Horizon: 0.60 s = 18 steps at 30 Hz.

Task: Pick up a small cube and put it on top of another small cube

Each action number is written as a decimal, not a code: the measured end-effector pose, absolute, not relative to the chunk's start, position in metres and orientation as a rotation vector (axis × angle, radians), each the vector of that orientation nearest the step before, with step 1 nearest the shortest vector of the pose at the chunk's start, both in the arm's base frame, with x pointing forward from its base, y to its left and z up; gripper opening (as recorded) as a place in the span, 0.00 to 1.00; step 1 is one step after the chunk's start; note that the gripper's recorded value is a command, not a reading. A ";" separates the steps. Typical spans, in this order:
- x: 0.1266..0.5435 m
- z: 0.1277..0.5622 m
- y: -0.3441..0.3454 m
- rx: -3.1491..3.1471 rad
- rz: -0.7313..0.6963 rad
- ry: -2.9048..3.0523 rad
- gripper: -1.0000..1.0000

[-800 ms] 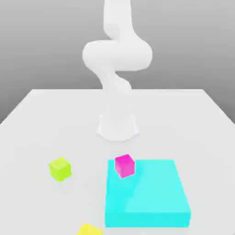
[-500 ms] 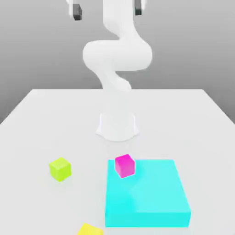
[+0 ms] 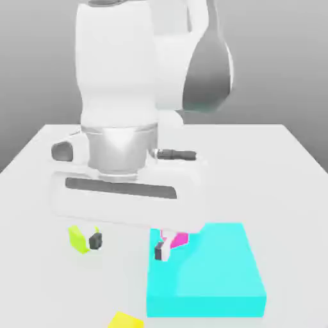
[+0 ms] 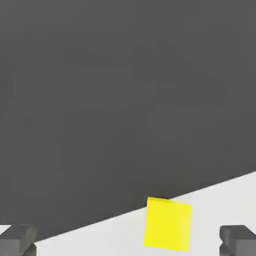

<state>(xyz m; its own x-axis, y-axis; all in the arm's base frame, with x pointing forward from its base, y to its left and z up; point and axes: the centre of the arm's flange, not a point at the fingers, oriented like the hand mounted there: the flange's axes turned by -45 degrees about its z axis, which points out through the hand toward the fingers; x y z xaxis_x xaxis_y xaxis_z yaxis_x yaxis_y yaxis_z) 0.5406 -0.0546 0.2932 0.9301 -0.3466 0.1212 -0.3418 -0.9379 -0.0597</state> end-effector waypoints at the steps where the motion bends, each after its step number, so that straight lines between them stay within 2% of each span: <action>1: 0.540 0.275 -0.057 -3.054 -0.165 0.565 0.50; 5: 0.532 0.204 -0.065 -3.069 -0.026 0.643 0.50; 9: 0.530 0.144 -0.067 -3.072 -0.002 0.656 0.50; 10: 0.530 0.135 -0.067 -3.072 -0.001 0.657 0.00; 16: 0.529 0.130 -0.067 -3.072 -0.002 0.657 0.00; 18: 0.530 0.145 -0.067 -3.072 -0.001 0.657 0.00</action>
<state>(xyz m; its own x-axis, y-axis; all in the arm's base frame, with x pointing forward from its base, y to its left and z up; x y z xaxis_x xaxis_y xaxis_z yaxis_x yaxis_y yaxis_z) 0.5301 -0.0669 0.1449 0.9126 -0.4089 0.0008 -0.4089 -0.9126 0.0001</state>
